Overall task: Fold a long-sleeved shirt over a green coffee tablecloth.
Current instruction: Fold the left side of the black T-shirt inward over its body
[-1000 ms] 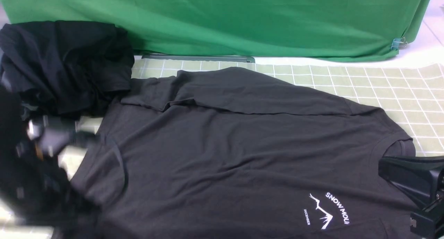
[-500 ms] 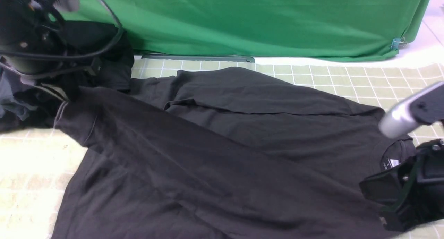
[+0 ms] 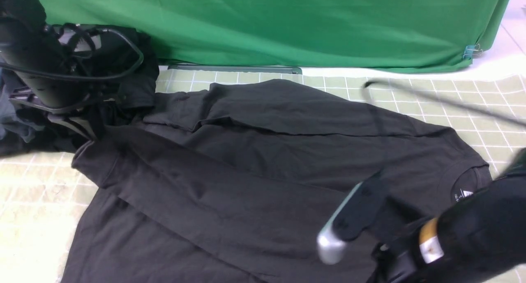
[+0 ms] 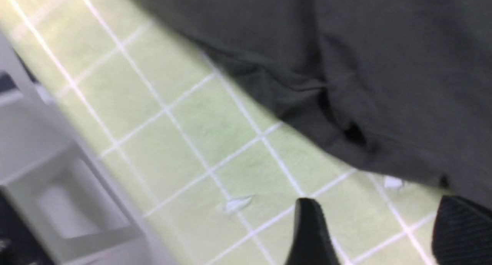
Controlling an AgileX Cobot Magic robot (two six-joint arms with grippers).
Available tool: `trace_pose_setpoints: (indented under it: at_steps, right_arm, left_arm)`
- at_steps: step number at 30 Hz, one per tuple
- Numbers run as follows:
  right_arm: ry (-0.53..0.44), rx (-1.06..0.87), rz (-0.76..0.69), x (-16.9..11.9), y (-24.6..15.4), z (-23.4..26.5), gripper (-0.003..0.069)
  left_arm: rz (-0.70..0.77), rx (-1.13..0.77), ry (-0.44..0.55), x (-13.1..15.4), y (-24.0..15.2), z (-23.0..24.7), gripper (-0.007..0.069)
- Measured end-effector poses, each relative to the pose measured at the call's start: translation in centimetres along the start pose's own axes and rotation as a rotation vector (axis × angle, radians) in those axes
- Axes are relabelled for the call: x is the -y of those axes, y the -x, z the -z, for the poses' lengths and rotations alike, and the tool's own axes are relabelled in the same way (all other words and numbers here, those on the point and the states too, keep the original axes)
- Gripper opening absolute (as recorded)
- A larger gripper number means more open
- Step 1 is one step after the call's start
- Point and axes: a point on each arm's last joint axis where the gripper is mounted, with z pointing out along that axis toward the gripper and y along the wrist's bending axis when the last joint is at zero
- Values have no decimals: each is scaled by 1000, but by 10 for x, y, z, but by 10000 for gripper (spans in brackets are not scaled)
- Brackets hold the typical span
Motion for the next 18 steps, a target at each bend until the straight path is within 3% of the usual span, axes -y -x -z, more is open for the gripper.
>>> trace_pose_setpoints:
  at_steps: [5, 9, 13, 16, 18]
  right_arm:
    - [-87, -47, 0, 11, 7, -32, 471]
    - [-104, -60, 6, 14, 12, -52, 455]
    - [-109, -88, 5, 17, 12, -68, 294]
    - [-109, -97, 5, 17, 11, -70, 106]
    - [-109, -109, 3, 16, 10, -67, 46]
  left_arm:
    - [-5, 0, -4, 0, 0, 0, 7]
    - [-3, 1, -11, 1, 0, 0, 7]
    - [0, 0, -18, 2, 0, 0, 7]
    - [3, -15, -25, 2, -1, 0, 7]
    - [5, -30, -30, 3, -3, 0, 7]
